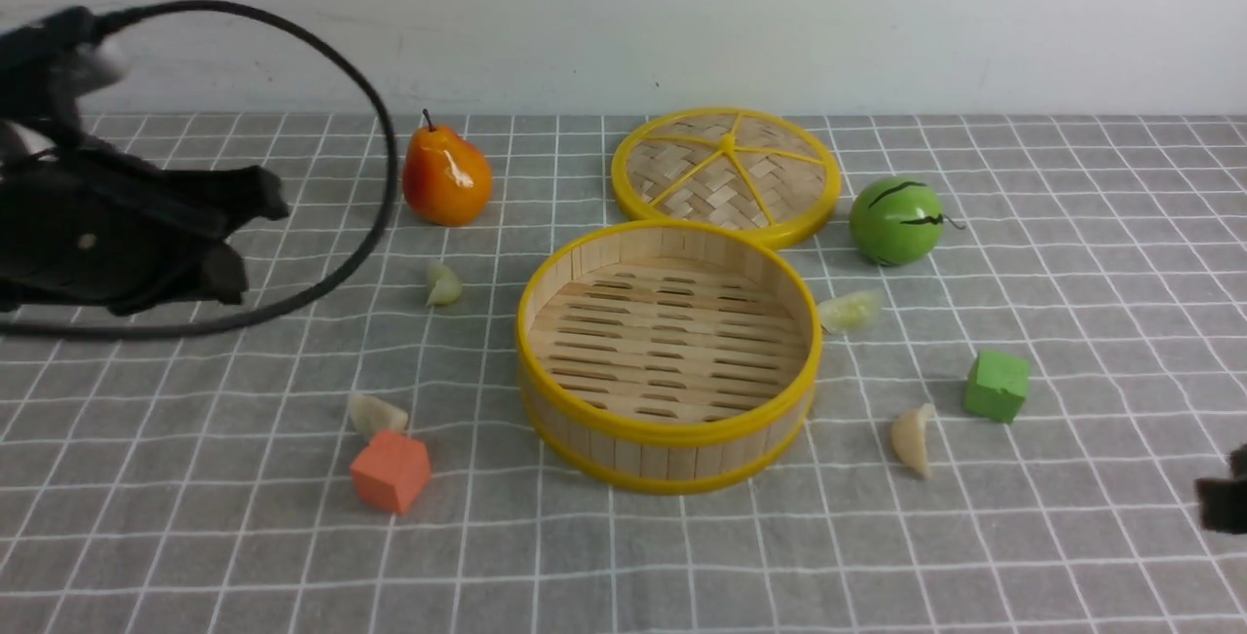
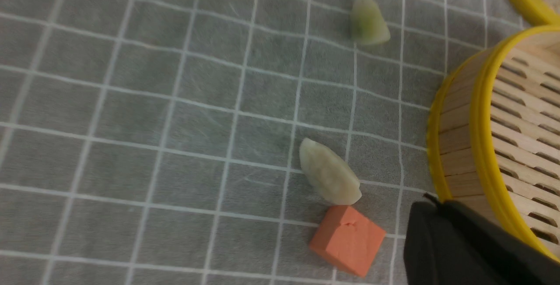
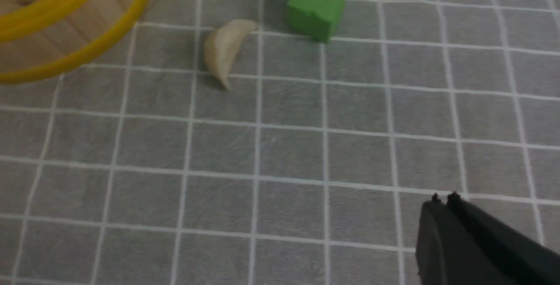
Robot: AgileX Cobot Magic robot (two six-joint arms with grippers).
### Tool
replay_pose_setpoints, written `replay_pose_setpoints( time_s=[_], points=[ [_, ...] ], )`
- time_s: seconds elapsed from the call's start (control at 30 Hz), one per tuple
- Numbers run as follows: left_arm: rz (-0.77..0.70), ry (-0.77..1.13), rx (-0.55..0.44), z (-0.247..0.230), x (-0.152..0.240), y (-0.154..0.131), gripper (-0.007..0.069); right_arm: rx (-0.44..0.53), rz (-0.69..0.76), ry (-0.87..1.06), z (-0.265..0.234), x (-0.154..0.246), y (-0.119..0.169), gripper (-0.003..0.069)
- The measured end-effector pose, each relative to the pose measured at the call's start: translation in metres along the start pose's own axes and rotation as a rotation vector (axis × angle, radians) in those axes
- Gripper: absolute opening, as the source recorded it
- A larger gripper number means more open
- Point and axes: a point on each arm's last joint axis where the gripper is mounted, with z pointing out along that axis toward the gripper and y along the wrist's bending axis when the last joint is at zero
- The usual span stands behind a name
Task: Put the dumplings into the steamer on the table with the grey tablecloth.
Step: 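Reach for and grasp a dumpling on the table with the left gripper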
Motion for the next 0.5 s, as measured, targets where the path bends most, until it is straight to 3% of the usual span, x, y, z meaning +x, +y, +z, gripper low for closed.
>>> replay_pose_setpoints(
  time_s=[0.23,0.4,0.5],
  points=[
    [0.043,0.153,0.008,0.092,-0.03,-0.024,0.0031,-0.132,-0.081,0.108,0.029,0.004,0.024,-0.0004],
    [0.144,0.217,-0.003,0.152,-0.053,-0.057,0.0159,-0.157,-0.125,0.098,0.031,0.003,0.026,-0.0002],
    [0.143,0.219,-0.039,0.173,-0.063,-0.059,0.0238,-0.157,-0.134,0.092,0.031,0.002,0.026,-0.0001]
  ],
)
